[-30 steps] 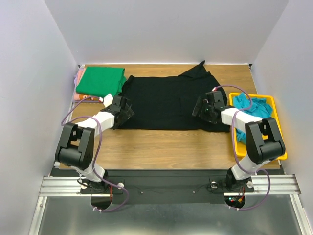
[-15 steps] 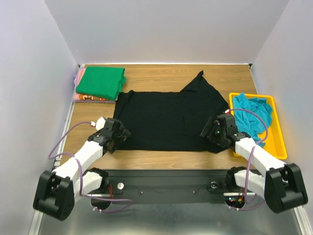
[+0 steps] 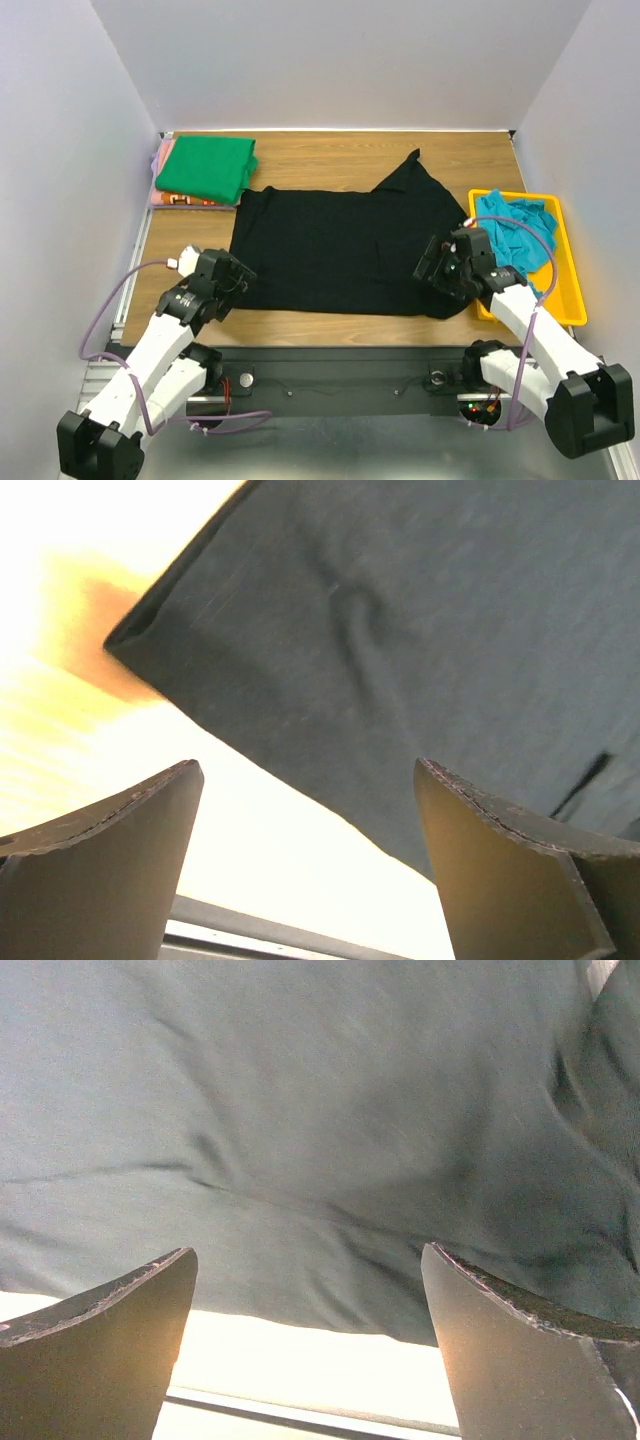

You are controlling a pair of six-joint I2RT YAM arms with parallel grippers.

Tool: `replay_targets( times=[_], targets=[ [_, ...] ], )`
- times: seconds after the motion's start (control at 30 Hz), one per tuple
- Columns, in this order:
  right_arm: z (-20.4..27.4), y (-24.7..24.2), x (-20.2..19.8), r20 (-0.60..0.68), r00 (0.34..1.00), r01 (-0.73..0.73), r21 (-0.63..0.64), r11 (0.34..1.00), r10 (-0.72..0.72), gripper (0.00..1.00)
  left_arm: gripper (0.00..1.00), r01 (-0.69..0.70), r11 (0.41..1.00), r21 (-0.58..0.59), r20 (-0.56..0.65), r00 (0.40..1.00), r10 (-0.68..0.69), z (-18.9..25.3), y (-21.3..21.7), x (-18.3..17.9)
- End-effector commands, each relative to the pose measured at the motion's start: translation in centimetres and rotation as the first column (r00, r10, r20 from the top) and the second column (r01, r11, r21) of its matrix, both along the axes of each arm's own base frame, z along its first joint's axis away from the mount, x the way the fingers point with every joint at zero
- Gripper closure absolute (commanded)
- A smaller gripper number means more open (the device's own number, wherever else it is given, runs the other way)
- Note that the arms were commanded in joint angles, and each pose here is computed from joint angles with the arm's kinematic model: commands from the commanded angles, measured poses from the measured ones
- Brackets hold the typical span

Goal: Fold and stack the t-shirts
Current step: Fold the tshirt

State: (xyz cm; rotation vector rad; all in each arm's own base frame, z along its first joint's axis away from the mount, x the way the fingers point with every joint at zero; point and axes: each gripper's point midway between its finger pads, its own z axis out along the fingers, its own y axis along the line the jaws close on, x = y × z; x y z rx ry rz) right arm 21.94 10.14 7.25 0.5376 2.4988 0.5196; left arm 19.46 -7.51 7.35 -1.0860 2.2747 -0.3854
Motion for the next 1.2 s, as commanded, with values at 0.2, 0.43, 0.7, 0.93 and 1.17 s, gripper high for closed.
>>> replay_targets(
  times=[0.2,0.43,0.7,0.93,1.17],
  targets=[
    [8.4,0.0,8.5,0.197,0.980,0.035,-0.067,0.997,-0.021,0.00,0.02,0.104,0.967,0.231,0.249,0.955,-0.162,11.1,-1.0,10.3],
    [10.5,-0.7,16.4,0.234,0.971,0.100,-0.187,0.977,-0.055,0.00,0.02,0.290,0.841,0.457,0.147,0.908,-0.393,12.5,-5.0,21.8],
    [9.3,-1.6,20.5,0.221,0.973,0.128,-0.286,0.950,-0.064,0.00,0.09,0.270,0.736,0.620,-0.108,0.959,-0.261,8.5,-3.6,29.1],
    [8.0,-2.4,23.1,0.200,0.976,0.151,-0.305,0.940,-0.091,0.00,0.15,0.297,0.716,0.632,-0.212,0.955,-0.209,3.4,-4.4,32.7],
    [6.4,-2.9,23.4,0.169,0.981,0.152,-0.333,0.931,-0.099,0.00,0.23,0.246,0.735,0.632,-0.211,0.967,-0.142,0.9,-2.9,34.2]
  ],
)
